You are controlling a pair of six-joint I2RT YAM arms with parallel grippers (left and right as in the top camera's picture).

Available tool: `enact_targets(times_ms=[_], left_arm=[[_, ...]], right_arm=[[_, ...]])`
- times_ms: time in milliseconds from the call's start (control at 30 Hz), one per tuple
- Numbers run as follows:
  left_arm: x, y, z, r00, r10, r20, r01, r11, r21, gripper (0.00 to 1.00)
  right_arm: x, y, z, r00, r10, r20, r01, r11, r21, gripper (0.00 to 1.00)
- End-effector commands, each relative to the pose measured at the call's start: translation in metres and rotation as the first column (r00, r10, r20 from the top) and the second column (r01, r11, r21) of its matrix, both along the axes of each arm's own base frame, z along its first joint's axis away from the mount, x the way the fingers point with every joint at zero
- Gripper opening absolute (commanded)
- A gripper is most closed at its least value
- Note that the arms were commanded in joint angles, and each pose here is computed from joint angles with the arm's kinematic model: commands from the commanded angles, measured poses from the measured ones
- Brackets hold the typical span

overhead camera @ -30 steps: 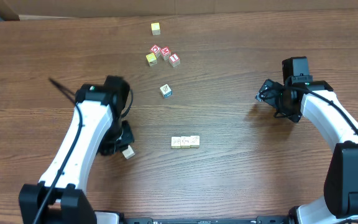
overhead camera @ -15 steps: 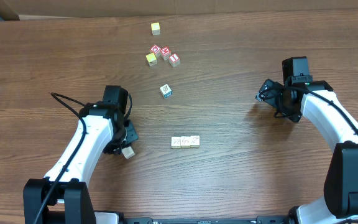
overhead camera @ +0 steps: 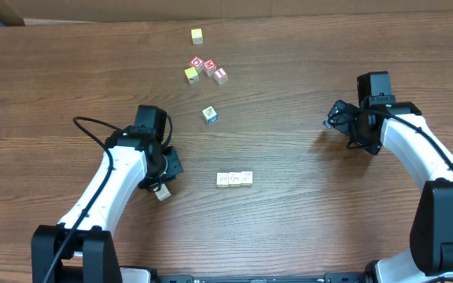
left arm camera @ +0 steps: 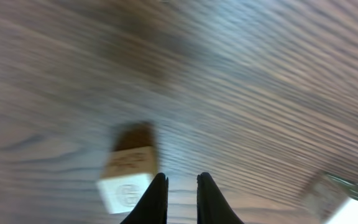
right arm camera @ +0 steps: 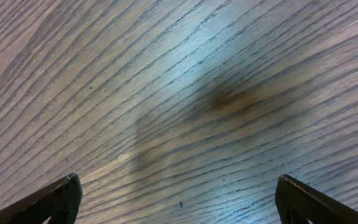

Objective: Flip 5 blocks

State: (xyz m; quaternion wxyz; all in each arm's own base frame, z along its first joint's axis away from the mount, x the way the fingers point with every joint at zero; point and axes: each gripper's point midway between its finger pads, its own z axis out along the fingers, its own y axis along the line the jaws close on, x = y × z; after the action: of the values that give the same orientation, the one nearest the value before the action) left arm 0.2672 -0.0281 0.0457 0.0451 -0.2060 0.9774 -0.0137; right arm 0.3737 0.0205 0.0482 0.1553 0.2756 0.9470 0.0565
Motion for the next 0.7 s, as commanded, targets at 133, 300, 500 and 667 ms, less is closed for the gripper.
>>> enact_targets(times_ms=[133, 300, 500, 667], left_arm=[[-0.024, 0.051, -0.004, 0.985, 0.154, -0.084, -0.143, 0.982, 0.123, 0.11], [-0.044, 0.058, -0.013, 0.974, 0.174, -0.144, -0.152, 0.977, 0.148, 0.12], [-0.045, 0.039, -0.041, 0.983, 0.146, -0.108, -0.140, 0.988, 0.062, 0.13], [-0.035, 0.014, -0.048, 0.993, 0.103, -0.064, -0.106, 0.993, -0.045, 0.12]], right_arm=[[0.006, -0.003, 0.012, 0.999, -0.006, 0.040, 0.006, 1.000, -0.010, 1.00], [0.006, -0.003, 0.012, 0.999, -0.006, 0.040, 0.006, 1.000, -0.010, 1.00], [0.006, -0.003, 0.012, 0.999, -0.006, 0.040, 0.006, 1.000, -0.010, 1.00], [0.006, -0.003, 0.012, 0.999, -0.006, 0.040, 0.006, 1.000, -0.010, 1.00]])
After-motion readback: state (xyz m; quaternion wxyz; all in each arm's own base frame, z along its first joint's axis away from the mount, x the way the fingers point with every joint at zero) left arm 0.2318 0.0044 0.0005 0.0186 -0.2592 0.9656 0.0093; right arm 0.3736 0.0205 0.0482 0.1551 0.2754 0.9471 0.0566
